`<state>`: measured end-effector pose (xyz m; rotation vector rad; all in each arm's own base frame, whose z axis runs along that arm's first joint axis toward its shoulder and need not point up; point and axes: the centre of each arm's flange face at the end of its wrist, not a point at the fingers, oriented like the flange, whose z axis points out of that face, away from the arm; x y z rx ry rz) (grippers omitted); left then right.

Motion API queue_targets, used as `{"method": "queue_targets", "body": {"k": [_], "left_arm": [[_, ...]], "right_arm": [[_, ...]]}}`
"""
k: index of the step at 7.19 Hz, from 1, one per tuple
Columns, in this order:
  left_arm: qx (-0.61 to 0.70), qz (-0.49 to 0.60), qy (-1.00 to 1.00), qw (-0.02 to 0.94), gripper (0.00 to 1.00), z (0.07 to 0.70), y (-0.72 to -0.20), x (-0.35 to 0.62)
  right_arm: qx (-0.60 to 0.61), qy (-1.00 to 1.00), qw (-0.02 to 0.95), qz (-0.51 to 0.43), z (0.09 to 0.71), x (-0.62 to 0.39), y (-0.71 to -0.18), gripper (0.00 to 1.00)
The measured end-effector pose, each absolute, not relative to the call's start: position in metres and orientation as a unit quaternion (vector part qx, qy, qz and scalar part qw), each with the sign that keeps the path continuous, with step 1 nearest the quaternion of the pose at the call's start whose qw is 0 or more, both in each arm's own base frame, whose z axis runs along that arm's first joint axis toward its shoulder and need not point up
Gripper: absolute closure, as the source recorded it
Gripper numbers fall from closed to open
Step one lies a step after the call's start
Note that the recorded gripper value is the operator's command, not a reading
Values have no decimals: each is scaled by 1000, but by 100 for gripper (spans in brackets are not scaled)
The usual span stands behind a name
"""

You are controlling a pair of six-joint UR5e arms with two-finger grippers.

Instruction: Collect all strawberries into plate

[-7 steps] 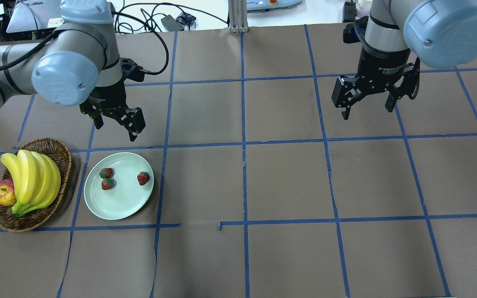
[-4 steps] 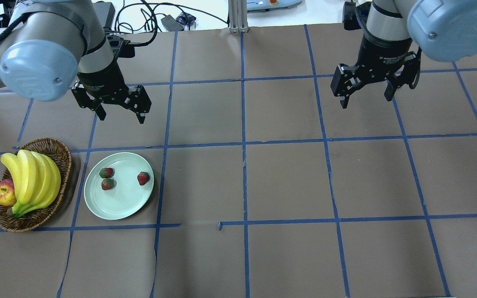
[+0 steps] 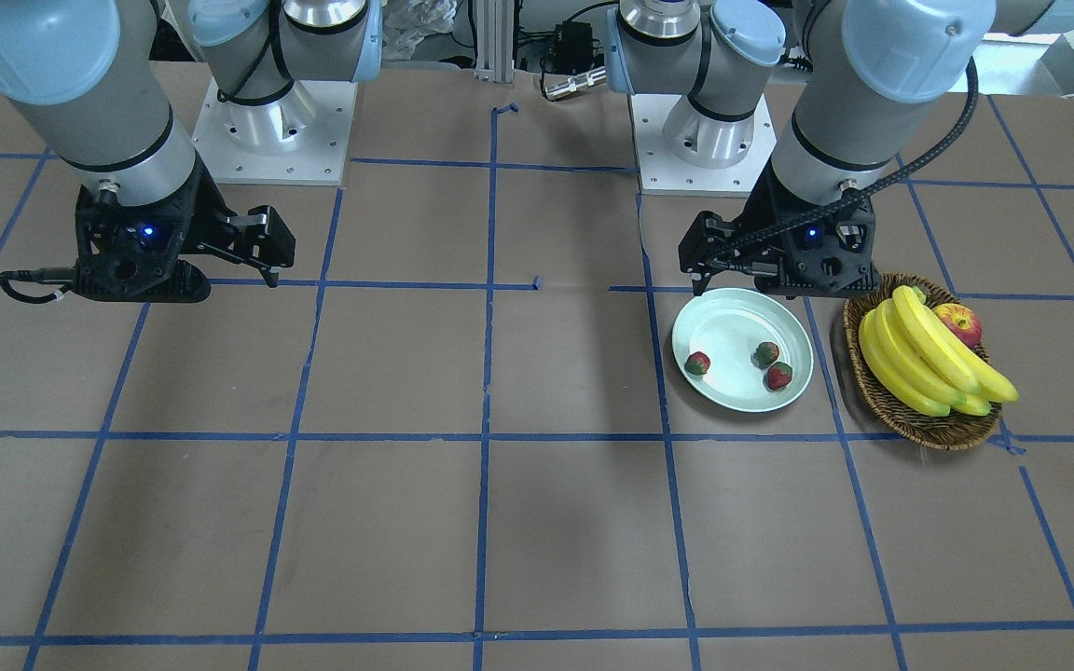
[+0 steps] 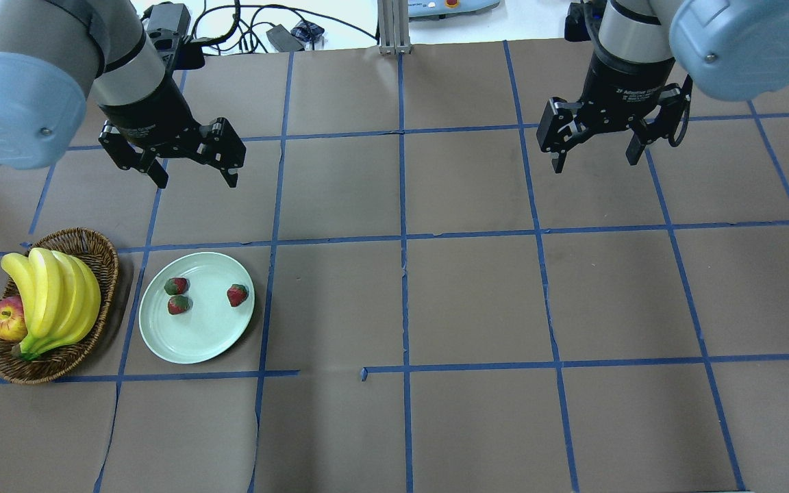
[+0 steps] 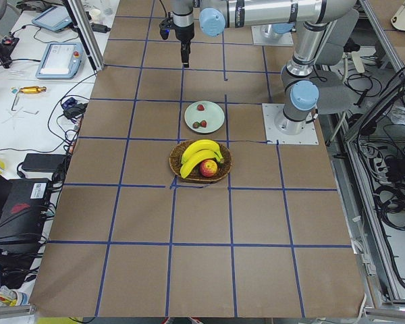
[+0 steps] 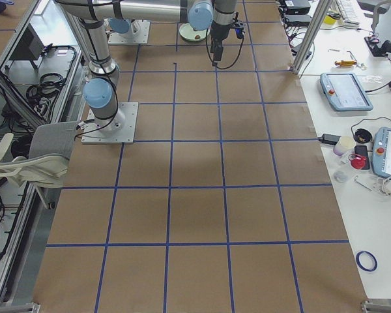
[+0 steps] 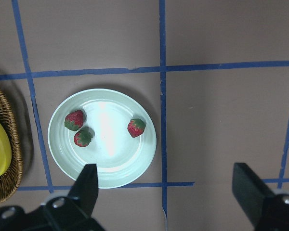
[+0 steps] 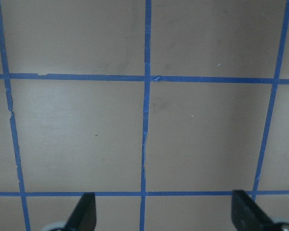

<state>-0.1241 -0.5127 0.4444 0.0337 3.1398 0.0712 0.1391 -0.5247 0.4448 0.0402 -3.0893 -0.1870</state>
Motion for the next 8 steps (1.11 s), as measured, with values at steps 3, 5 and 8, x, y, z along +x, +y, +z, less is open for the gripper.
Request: {"method": "queue_targets", "body": {"k": [3,5,8], "left_arm": [[9,28,1000,-2,0,450,-507,-124],[10,28,1000,1,0,449,-505,-123],[11,31,999,2,0,446,-504,-123]], "right_arm": [[16,-998,25,-58,447,148,-524,0],[17,-998,24,-55,450,148,-524,0],[17,-998,24,-55,450,149,-523,0]]}}
